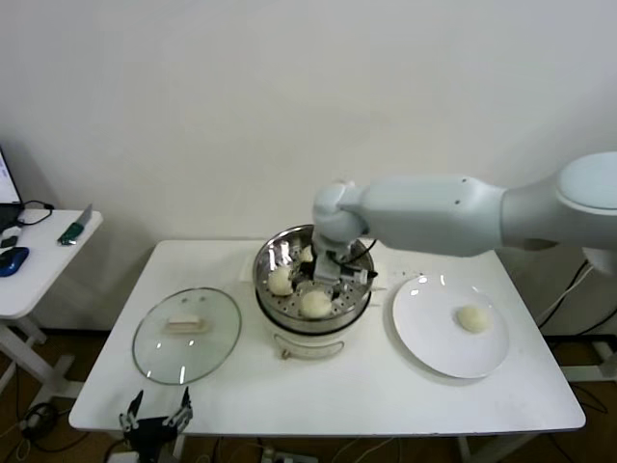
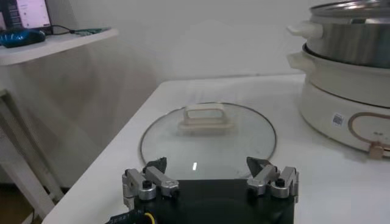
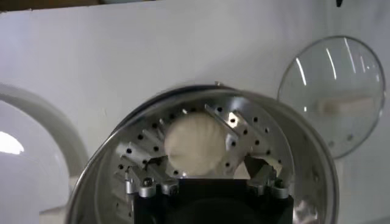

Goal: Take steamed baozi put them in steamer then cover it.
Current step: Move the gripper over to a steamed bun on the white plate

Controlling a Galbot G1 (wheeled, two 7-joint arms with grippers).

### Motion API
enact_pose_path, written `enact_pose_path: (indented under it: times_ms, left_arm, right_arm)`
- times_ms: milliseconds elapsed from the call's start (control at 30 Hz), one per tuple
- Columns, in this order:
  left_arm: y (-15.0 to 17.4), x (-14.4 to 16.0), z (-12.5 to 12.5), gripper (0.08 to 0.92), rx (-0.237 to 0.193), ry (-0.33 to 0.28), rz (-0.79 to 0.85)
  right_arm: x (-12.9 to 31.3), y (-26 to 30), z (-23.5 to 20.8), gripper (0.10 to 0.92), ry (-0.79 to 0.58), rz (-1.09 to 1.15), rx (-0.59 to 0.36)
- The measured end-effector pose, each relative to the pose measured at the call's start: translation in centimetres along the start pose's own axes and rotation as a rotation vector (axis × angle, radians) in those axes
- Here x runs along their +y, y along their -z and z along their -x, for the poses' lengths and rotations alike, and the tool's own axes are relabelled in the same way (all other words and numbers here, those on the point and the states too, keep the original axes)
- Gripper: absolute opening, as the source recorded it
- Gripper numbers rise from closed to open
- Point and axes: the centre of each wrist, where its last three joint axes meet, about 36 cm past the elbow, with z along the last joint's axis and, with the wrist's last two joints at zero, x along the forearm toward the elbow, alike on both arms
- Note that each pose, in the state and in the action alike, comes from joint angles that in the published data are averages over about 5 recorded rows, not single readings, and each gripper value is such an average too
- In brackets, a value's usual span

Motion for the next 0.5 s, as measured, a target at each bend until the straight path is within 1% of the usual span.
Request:
enact_pose_path:
  times_ms: [100,200,333,500]
  left_arm:
    - [0.1,0.1,0.1,0.823,-0.001,0.001,0.003]
    - [0.1,0.3,0.3,0.823,-0.002,0.002,0.007]
    - [0.2,0.3,0.5,0.823,-0.004,0.000,0.009]
    - [0.2,0.2,0.7,0.823,-0.005,-0.004,0.008]
  right_arm:
    - [2.3,-2.2,-2.6,0.823,0.004,0.115,0.008]
    - [5.5,-4.3,-5.3,0.823,0.004,0.259,0.019]
    - [11.3,-6.7,-7.7,0.823,0.000,0.485,0.043]
    - [19.4,-8.7,-8.6,0.823,-0.004,0.767,0.076]
